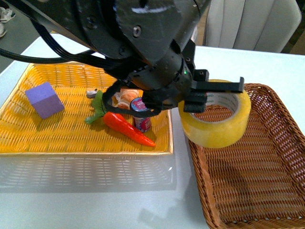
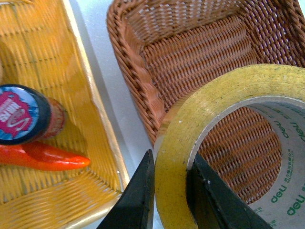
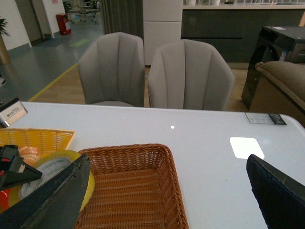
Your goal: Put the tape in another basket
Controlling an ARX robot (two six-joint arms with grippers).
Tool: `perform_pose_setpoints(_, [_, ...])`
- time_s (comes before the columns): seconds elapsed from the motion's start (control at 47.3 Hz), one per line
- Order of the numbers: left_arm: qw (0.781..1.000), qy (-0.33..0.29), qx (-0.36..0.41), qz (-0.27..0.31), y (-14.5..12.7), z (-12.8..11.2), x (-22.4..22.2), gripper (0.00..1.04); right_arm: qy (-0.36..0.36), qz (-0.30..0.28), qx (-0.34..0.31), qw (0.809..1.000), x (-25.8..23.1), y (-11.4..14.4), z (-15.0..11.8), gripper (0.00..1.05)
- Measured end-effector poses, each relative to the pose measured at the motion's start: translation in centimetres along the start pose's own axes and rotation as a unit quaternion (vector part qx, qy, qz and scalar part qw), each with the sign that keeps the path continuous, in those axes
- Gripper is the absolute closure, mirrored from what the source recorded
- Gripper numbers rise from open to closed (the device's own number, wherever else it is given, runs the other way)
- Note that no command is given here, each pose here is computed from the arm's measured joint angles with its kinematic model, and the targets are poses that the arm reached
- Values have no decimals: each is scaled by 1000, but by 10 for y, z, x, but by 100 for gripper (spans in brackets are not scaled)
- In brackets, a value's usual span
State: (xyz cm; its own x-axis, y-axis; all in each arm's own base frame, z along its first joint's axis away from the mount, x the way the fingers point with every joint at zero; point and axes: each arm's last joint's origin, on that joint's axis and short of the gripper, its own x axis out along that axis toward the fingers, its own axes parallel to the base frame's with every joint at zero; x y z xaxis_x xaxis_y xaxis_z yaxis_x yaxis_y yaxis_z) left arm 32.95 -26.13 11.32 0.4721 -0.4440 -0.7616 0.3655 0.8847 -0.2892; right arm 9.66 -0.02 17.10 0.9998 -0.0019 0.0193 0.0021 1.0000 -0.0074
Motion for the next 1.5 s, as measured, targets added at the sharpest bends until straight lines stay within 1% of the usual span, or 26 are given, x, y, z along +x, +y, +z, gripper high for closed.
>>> perform_pose_setpoints(0.19, [999, 15, 20, -21, -24, -4, 12, 90, 0, 0, 0, 1000, 0, 0, 0, 9])
perform_pose_setpoints(0.444, [999, 22, 11, -24, -29, -4, 24, 90, 0, 0, 0, 1000, 0, 0, 0, 9])
perform_pose_setpoints(0.487, [999, 22, 7, -26, -30, -3, 26, 88, 0, 0, 0, 1000, 0, 0, 0, 9])
perform_pose_setpoints(0.529, [999, 21, 2, -29, -31, -2, 27, 81, 0, 0, 0, 1000, 0, 0, 0, 9])
perform_pose_setpoints(0.635, [999, 16, -7, -35, -35, 3, 27, 67, 0, 0, 0, 1000, 0, 0, 0, 9])
perform_pose_setpoints(0.804, [999, 8, -25, -43, -37, 6, 26, 32, 0, 0, 0, 1000, 0, 0, 0, 9])
perform_pose_setpoints(0.91, [999, -23, -38, -32, -29, 8, 14, 9, 0, 0, 0, 1000, 0, 0, 0, 9])
perform_pose_setpoints(0.931, [998, -31, -40, -29, -26, 8, 10, 7, 0, 0, 0, 1000, 0, 0, 0, 9])
perform_pose_setpoints(0.994, [996, -74, -46, -14, -18, 12, -9, 10, 0, 0, 0, 1000, 0, 0, 0, 9])
perform_pose_setpoints(1.121, [988, -139, -61, -8, -1, 20, -46, 9, 0, 0, 0, 1000, 0, 0, 0, 9])
perform_pose_setpoints(1.206, [982, -178, -68, 1, 13, 20, -73, 9, 0, 0, 0, 1000, 0, 0, 0, 9])
perform_pose_setpoints(1.227, [975, -213, -55, 28, 19, 18, -81, 11, 0, 0, 0, 1000, 0, 0, 0, 9])
perform_pose_setpoints(1.248, [963, -260, -47, 56, 24, 17, -87, 15, 0, 0, 0, 1000, 0, 0, 0, 9])
perform_pose_setpoints(1.269, [955, -283, -43, 72, 27, 15, -90, 17, 0, 0, 0, 1000, 0, 0, 0, 9])
perform_pose_setpoints(1.312, [925, -356, -29, 126, 41, 7, -105, 24, 0, 2, 0, 1000, 0, 0, 0, 9])
perform_pose_setpoints(1.333, [918, -371, -26, 138, 44, 4, -109, 25, 0, 2, 0, 1000, 0, 0, 0, 9])
perform_pose_setpoints(1.354, [904, -395, -20, 163, 52, -2, -116, 29, 0, 2, 0, 1000, 0, 0, 0, 9])
perform_pose_setpoints(1.375, [898, -406, -21, 168, 55, -5, -120, 31, 0, 1, 0, 1000, 0, 0, 0, 9])
perform_pose_setpoints(1.396, [886, -423, -13, 187, 62, -11, -128, 34, 0, 1, 0, 1000, 0, 0, 0, 9])
perform_pose_setpoints(1.439, [869, -451, -4, 204, 74, -22, -144, 41, 0, 0, 0, 1000, 0, 0, 0, 9])
perform_pose_setpoints(1.46, [862, -461, -3, 210, 79, -27, -151, 45, 0, 0, 0, 1000, 0, 0, 0, 9])
perform_pose_setpoints(1.502, [855, -471, 7, 216, 87, -36, -162, 52, 0, 0, 0, 1000, 0, 0, 0, 9])
